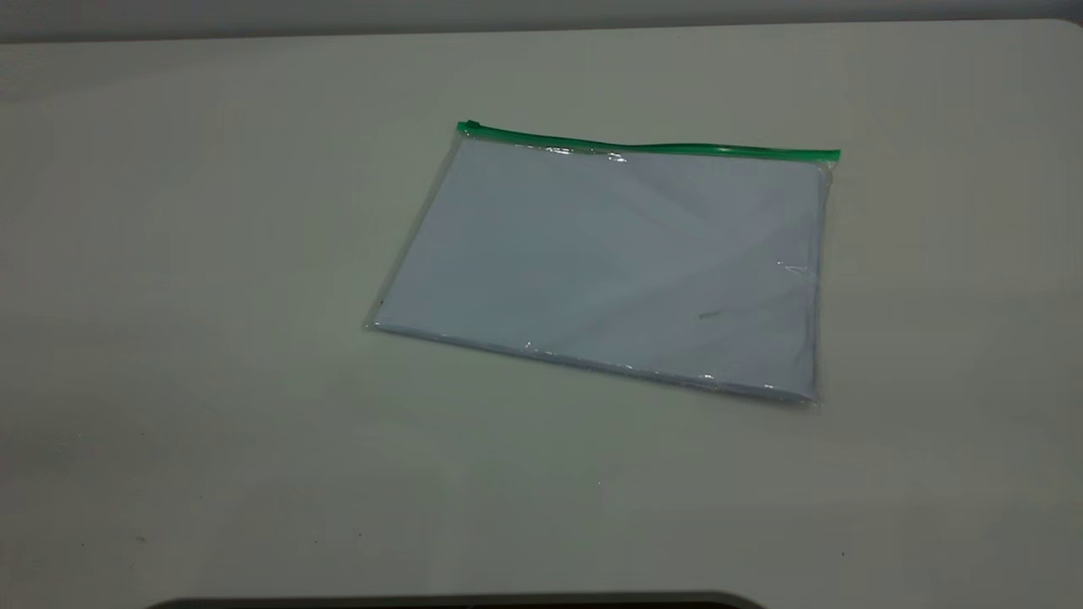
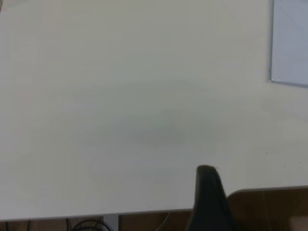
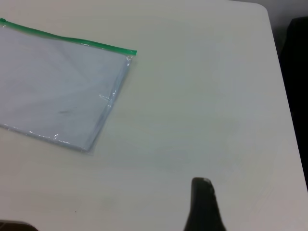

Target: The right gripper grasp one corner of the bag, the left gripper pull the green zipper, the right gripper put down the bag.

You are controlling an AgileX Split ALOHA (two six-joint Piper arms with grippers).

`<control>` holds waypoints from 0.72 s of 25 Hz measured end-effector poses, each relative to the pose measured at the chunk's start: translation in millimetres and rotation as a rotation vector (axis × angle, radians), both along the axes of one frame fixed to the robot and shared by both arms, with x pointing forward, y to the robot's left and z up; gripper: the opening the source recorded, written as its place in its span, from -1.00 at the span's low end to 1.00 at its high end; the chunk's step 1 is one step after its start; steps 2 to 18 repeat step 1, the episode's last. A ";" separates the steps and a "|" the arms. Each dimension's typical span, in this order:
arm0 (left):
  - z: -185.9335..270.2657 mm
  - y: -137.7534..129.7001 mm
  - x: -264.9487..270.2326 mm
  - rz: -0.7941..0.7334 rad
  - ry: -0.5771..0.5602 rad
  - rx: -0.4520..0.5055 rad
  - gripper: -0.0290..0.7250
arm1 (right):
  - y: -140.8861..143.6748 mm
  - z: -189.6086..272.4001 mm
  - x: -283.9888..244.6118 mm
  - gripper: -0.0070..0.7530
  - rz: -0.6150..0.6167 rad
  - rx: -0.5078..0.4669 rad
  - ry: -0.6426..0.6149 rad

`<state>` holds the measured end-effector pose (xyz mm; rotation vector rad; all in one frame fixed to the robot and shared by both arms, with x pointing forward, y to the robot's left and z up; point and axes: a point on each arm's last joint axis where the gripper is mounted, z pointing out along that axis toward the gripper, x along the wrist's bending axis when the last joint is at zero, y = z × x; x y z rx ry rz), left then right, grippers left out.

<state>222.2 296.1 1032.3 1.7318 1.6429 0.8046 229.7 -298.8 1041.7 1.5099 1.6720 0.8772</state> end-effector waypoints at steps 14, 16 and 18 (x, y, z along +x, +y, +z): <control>0.0 0.0 0.0 0.000 0.000 0.000 0.59 | 0.0 0.0 0.0 0.51 0.000 0.000 0.000; 0.0 0.0 0.0 0.000 0.000 0.000 0.59 | 0.0 0.0 0.0 0.51 0.000 0.000 0.000; 0.0 0.0 0.0 0.000 0.000 0.000 0.59 | 0.0 0.0 0.0 0.51 0.000 0.000 0.000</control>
